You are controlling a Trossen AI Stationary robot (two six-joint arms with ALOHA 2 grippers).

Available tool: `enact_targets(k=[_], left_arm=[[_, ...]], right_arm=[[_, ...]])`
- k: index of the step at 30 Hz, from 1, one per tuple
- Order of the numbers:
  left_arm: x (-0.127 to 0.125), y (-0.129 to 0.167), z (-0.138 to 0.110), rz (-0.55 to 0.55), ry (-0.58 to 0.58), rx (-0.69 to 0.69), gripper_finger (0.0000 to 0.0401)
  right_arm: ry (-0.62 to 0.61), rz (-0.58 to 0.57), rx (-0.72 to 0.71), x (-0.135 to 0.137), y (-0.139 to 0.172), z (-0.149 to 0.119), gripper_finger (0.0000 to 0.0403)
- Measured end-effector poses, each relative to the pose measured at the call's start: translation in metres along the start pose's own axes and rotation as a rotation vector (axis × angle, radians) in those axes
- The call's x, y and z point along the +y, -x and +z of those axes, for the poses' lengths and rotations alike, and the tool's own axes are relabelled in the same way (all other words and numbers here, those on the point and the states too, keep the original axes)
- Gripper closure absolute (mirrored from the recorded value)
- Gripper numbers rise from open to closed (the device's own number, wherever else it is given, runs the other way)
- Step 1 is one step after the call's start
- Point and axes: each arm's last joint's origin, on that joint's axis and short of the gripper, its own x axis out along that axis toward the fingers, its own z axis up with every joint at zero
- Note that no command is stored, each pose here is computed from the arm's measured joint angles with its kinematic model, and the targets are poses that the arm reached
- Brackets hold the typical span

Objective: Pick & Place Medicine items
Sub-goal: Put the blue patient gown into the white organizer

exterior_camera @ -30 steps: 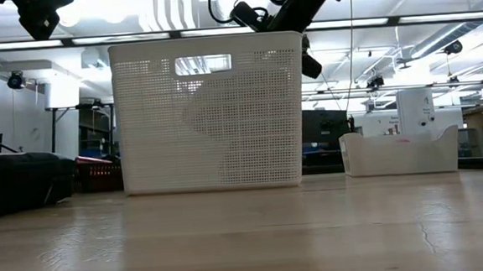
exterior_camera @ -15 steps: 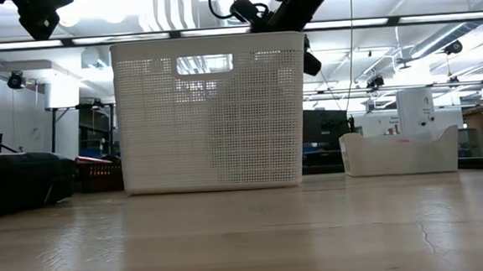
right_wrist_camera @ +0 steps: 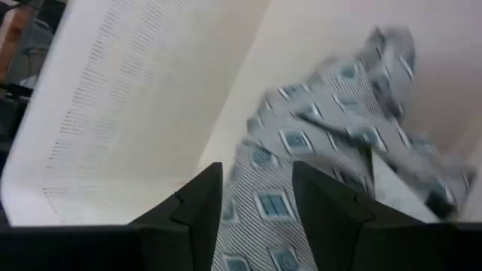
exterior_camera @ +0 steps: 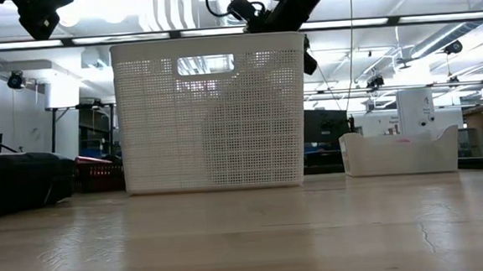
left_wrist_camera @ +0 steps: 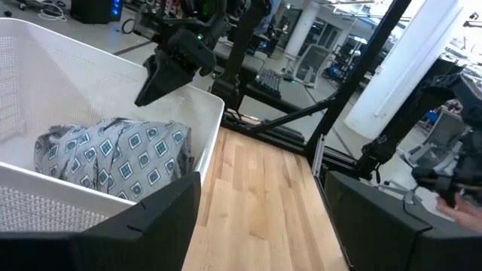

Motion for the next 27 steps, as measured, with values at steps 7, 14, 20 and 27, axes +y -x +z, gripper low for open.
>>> enact_targets(k=[7, 14, 20, 27], left_arm=[[0.000, 0.000, 0.000, 0.000, 0.000, 0.000, 0.0112], [0.000, 0.000, 0.000, 0.000, 0.000, 0.000, 0.0112], [0.000, 0.000, 0.000, 0.000, 0.000, 0.000, 0.0112], [0.000, 0.000, 0.000, 0.000, 0.000, 0.000, 0.0112]], right_arm=[[0.191, 0.127, -0.119, 0.037, 0.030, 0.014, 0.0243], [0.479, 0.179, -0.230, 0.076, 0.058, -0.011, 0.0256], [0.653, 0.170, -0.324, 0.096, 0.065, -0.070, 0.0261], [0.817, 0.339, -0.376, 0.099, 0.061, -0.143, 0.0261]])
